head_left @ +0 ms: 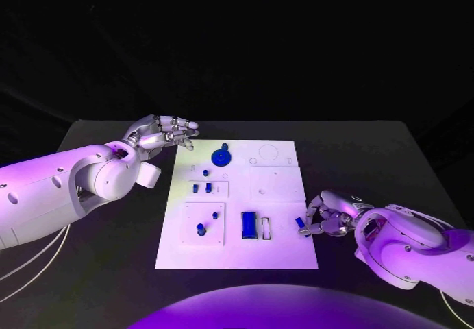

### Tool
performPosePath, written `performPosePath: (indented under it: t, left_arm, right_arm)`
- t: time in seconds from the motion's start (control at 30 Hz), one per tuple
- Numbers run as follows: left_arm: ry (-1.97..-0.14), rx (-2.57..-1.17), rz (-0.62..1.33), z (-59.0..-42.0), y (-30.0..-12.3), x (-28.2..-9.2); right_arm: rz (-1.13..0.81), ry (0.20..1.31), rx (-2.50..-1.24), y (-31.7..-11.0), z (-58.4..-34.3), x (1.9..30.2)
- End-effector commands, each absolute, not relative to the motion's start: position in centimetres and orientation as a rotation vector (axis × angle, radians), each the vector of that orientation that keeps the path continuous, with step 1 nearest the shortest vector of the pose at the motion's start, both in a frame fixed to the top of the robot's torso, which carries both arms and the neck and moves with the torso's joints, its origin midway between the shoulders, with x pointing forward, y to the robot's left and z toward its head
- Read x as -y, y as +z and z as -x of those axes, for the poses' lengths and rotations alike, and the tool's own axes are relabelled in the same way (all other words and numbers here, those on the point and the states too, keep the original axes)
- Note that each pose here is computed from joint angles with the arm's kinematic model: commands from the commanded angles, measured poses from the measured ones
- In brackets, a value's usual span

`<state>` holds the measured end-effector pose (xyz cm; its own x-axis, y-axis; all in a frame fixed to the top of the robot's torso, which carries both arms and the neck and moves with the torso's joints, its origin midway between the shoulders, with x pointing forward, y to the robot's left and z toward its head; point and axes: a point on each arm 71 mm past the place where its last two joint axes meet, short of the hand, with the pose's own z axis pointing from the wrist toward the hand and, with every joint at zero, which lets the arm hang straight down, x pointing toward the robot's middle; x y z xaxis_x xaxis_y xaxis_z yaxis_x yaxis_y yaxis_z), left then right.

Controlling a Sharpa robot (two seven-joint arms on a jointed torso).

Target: Assemble the parts on the task board

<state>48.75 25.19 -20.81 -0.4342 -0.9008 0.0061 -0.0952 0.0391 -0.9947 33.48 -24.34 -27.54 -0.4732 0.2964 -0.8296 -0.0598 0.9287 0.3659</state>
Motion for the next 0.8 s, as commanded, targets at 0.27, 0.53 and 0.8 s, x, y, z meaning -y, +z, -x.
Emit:
performPosePath:
  t: [0.27,0.53,0.8]
  left_arm:
    - [-1.491,-1.624,1.013,-48.7,-20.7,-25.0]
    - [-1.491,-1.625,1.013,-48.6,-20.7,-24.9]
    - [-1.490,-1.626,1.014,-48.6,-20.7,-25.0]
  right_arm:
    - [-0.059,0.384,-2.027,-28.6,-33.7,23.3]
    - [0.006,0.374,-2.038,-29.0,-33.6,22.6]
    - [-0.034,0.381,-2.049,-29.1,-33.5,22.6]
